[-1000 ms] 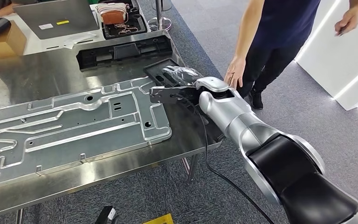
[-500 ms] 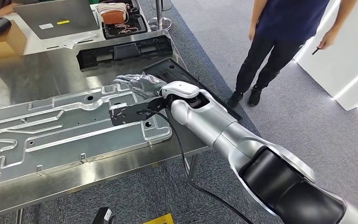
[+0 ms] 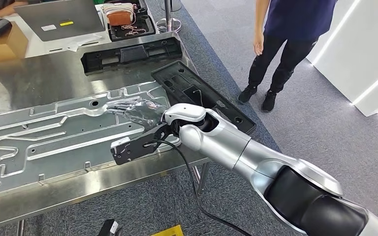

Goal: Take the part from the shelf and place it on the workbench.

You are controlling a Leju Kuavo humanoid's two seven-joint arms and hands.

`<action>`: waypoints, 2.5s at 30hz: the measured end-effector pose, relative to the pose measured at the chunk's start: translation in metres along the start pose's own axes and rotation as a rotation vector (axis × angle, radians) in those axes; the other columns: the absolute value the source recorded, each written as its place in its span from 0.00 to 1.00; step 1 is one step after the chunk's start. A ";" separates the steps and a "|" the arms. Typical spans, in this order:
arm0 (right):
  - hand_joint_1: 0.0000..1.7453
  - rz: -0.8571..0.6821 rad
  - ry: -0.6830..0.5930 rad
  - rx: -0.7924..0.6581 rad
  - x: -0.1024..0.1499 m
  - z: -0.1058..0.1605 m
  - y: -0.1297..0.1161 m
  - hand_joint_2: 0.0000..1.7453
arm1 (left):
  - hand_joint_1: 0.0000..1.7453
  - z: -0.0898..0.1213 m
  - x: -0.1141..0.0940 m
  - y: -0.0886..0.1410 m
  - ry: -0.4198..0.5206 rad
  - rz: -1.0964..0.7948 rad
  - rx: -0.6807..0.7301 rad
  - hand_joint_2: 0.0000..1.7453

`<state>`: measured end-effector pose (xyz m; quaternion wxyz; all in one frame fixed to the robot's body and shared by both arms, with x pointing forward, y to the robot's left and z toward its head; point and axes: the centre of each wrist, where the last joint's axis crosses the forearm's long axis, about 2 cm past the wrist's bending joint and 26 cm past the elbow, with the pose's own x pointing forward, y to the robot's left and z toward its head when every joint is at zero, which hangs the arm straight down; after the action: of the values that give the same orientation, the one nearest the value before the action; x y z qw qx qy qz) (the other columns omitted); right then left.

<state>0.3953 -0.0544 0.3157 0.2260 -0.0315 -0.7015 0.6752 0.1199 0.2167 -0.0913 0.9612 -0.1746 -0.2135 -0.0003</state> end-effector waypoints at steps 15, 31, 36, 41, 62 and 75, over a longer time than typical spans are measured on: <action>0.00 0.003 -0.023 0.044 0.003 0.000 0.017 0.00 | 0.00 -0.002 0.006 -0.003 -0.010 0.011 0.006 0.00; 0.00 -0.014 -0.073 0.070 0.013 -0.009 0.020 0.00 | 0.00 -0.003 0.006 -0.009 -0.030 0.037 0.001 0.00; 0.00 -0.019 -0.079 0.083 0.014 -0.011 0.024 0.00 | 0.00 -0.003 0.004 -0.009 -0.032 0.046 0.003 0.00; 0.00 -0.018 -0.091 0.085 0.017 -0.014 0.023 0.00 | 0.00 -0.003 0.005 -0.009 -0.040 0.051 0.003 0.00; 0.00 -0.038 -0.116 0.110 0.025 -0.019 0.024 0.00 | 0.00 -0.001 -0.006 -0.011 -0.042 0.072 0.002 0.00; 0.00 -0.062 -0.104 0.110 0.024 -0.019 0.025 0.00 | 0.00 -0.001 -0.005 -0.008 -0.043 0.071 0.007 0.00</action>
<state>0.3740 -0.0260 0.2977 0.2113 0.0377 -0.6746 0.7062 0.1147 0.2081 -0.0914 0.9564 -0.1788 -0.2275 0.0384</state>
